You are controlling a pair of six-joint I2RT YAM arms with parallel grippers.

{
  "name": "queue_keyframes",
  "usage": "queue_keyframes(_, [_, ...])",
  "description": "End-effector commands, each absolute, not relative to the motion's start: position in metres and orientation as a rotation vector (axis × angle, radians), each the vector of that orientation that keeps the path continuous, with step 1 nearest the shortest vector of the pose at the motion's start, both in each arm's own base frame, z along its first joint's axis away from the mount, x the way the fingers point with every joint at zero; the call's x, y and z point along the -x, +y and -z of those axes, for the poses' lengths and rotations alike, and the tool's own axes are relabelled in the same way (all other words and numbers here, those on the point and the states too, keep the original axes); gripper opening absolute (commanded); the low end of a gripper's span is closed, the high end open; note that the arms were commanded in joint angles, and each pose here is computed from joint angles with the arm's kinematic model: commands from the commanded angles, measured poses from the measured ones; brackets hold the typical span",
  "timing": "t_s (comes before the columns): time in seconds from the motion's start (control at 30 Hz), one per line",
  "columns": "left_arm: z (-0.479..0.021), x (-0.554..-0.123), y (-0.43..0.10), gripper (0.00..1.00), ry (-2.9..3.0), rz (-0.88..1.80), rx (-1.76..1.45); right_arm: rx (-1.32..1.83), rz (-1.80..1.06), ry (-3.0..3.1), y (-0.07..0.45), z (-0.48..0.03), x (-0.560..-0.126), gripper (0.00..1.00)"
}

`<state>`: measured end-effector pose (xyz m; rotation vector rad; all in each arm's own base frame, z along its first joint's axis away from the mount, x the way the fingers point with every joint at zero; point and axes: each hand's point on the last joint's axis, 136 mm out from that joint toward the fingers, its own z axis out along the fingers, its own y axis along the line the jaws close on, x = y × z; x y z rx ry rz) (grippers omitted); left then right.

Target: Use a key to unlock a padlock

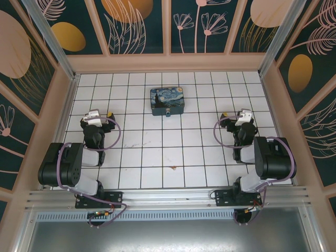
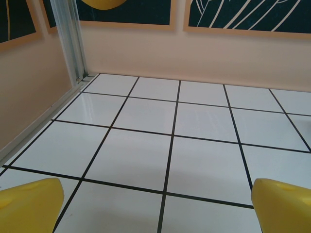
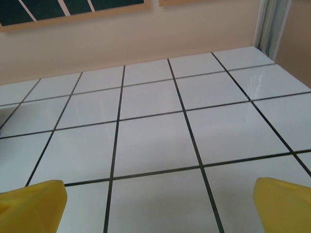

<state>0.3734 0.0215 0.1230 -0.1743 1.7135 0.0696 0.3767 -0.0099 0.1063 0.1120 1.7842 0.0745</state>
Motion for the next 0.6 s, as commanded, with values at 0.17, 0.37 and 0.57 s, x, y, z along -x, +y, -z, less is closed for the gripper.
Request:
queue_keyframes(0.17, [-0.163,-0.391,0.025,0.99,1.739,-0.058,0.221,-0.362,-0.165,1.903,-0.025,-0.15,-0.427,0.99])
queue_keyframes(0.37, [-0.18,-0.42,0.025,0.99,1.824,0.02,0.347,-0.476,-0.368,1.962,-0.01,-0.165,-0.458,0.99])
queue_keyframes(0.57, [-0.183,-0.463,0.014,0.99,1.983,0.138,0.459,-0.368,-0.585,2.019,0.041,-0.184,-0.479,0.94])
